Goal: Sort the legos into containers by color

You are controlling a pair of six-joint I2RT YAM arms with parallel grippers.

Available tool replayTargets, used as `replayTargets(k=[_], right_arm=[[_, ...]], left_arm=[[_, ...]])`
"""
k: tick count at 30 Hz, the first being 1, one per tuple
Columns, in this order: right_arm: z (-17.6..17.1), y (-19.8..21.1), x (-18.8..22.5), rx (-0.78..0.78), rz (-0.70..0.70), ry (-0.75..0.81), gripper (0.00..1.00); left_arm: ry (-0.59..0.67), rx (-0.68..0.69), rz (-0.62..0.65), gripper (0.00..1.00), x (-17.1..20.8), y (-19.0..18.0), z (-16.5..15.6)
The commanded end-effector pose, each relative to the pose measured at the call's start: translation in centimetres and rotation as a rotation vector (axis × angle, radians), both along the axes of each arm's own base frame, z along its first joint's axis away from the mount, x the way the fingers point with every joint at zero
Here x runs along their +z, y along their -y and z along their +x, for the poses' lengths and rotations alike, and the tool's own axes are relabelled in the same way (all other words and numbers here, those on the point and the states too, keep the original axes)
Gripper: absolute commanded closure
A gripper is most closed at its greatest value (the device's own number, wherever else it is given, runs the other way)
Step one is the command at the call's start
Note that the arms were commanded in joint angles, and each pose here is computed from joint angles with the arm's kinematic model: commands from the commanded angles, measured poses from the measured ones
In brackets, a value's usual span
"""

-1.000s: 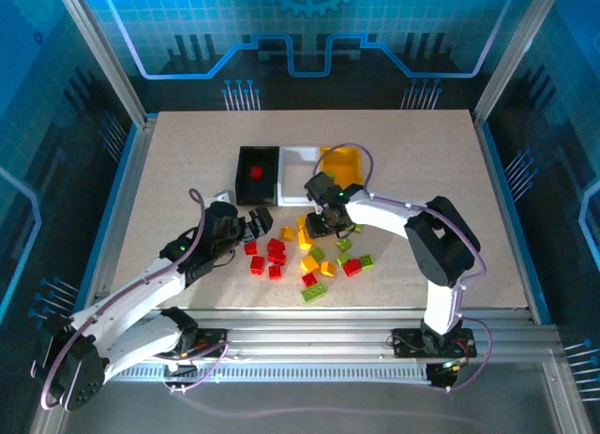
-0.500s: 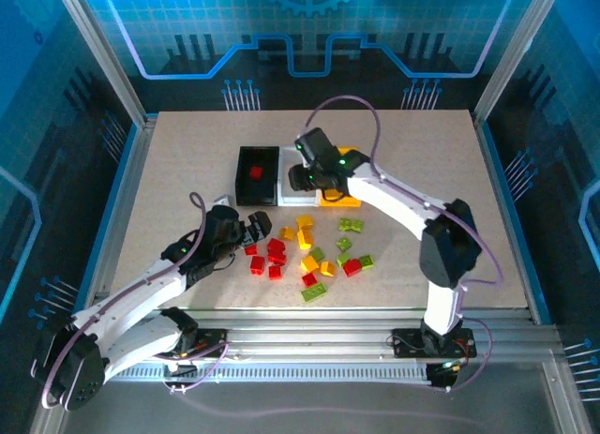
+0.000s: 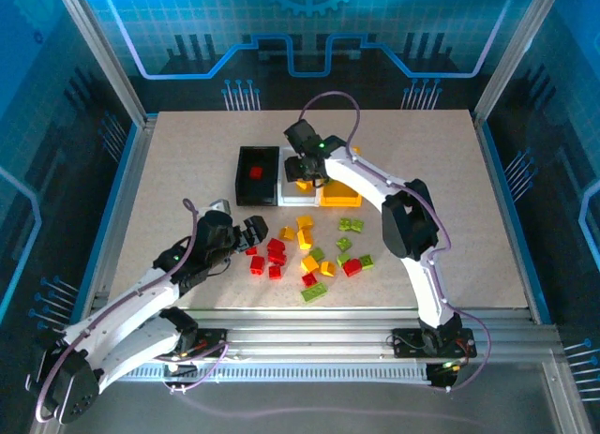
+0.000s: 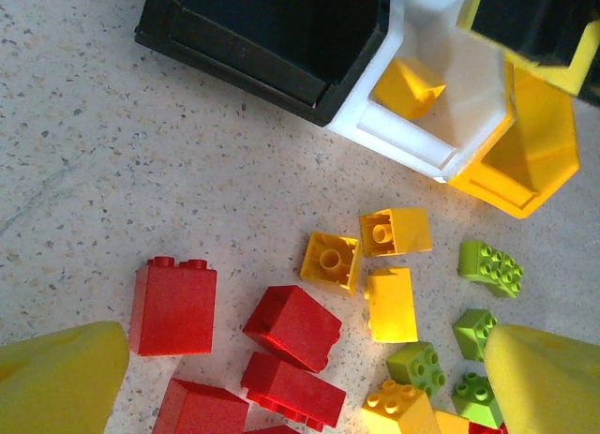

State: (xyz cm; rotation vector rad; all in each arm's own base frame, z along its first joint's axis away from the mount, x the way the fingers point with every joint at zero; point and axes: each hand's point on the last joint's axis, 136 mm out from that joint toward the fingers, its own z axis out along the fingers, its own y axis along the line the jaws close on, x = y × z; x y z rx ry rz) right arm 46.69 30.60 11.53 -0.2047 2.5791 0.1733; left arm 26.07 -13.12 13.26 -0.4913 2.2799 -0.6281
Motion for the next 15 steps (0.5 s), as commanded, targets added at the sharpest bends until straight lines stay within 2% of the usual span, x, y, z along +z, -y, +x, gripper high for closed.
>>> replayTargets(k=[1,4,7,15], right_arm=[[-0.2,0.1,3.9,-0.002,0.048,0.044,0.28],[-2.0,0.6,5.8,0.006,0.080,0.059,0.25],[-5.0,2.0,6.1,0.003,0.098,0.025,0.23],[-14.3,8.5,1.2,-0.082,0.040,-0.134,0.20]], left_arm=[[-0.012,-0.006,0.001,0.01,0.0,-0.2,-0.4],[-0.001,-0.017,-0.005,0.01,0.5,0.1,-0.2],[0.001,-0.019,0.002,0.01,0.8,0.0,-0.2],[-0.008,-0.014,-0.002,0.01,0.2,-0.2,-0.3]])
